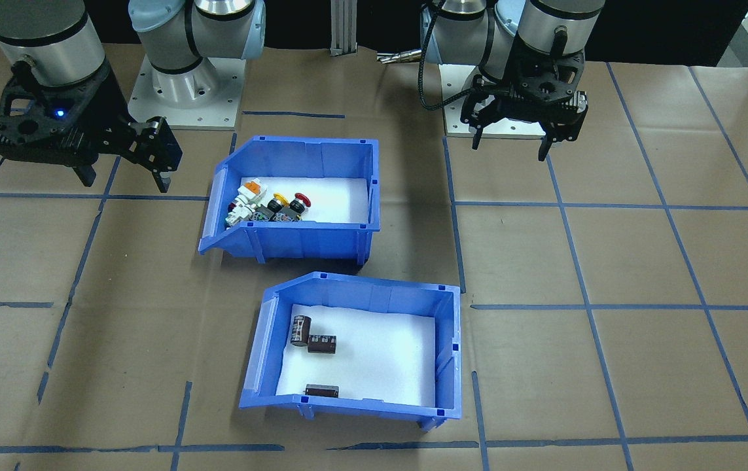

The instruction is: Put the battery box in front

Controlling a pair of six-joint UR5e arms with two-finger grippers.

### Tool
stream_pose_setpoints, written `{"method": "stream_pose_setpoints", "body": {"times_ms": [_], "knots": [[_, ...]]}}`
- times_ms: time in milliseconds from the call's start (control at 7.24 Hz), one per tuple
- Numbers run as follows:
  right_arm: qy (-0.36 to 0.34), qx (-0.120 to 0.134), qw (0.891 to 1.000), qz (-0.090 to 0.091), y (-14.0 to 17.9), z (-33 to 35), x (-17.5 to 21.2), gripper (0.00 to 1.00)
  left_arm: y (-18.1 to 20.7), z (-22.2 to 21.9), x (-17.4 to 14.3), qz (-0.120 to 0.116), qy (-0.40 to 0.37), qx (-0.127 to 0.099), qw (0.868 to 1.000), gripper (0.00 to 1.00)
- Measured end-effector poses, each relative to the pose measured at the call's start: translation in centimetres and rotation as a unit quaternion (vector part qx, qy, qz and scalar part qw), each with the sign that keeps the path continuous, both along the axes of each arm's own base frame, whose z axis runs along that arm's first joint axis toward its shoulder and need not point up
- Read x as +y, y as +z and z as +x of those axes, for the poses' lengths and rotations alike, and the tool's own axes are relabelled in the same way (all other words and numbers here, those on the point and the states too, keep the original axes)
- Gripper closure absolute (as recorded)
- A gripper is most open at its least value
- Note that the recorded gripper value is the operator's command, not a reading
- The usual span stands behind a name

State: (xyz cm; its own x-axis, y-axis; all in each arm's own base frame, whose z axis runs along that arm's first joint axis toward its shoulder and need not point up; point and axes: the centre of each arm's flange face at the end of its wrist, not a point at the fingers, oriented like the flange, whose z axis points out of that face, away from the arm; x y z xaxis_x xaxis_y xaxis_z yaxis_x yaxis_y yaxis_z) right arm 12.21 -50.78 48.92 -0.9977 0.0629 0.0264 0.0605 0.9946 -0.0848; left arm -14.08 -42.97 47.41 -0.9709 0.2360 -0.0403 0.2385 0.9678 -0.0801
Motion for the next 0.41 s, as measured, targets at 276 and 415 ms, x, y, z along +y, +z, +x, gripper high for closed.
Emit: {"method": "stream_pose_setpoints", "body": {"times_ms": [276, 415], "knots": [[-0.001, 0.000, 1.000, 0.001, -0.12, 0.10, -0.07, 0.00, 0.02, 0.01, 0.00, 0.000, 0.000, 0.000, 1.000, 0.00], [-0.001, 0.000, 1.000, 0.001, -0.13, 0.13, -0.08, 0.00, 0.01, 0.04, -0.02, 0.000, 0.000, 0.000, 1.000, 0.00]]}}
